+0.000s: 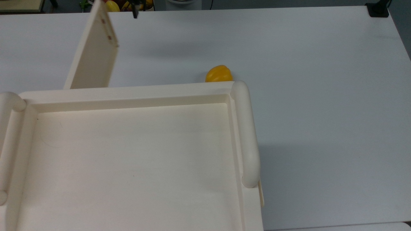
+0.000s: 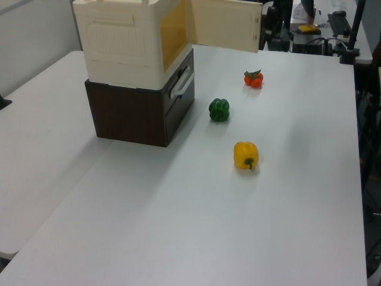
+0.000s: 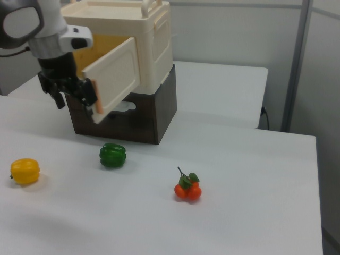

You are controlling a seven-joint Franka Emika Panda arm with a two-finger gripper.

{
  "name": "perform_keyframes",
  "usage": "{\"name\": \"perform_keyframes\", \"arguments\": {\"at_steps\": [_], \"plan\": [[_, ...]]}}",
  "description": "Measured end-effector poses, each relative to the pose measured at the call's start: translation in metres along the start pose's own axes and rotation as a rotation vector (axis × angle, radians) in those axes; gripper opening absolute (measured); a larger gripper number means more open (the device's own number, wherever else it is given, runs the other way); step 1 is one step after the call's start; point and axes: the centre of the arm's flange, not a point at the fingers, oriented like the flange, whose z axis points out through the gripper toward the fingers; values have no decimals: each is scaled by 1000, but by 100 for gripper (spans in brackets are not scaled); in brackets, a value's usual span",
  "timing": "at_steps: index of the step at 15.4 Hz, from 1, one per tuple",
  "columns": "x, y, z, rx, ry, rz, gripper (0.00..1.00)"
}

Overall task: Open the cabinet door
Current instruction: 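Swing the door open around its hinge with the gripper, then release the door and move the gripper away from the cabinet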

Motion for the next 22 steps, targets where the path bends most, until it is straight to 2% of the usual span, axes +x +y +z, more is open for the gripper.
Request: {"name": "perform_keyframes", "arguments": {"at_steps": [4,7,11,15,19,22], "plan": [[-11,38,-7,-3,-18,28,100],[-16,32,-31,7,3,21,100],[-21,-24,-56,63,13,-23,100],[-25,-88,-55,78,-12,-78,100],[-26,-119,-42,96,-41,-127,100],[-17,-124,-30,98,-32,-151,100]]}}
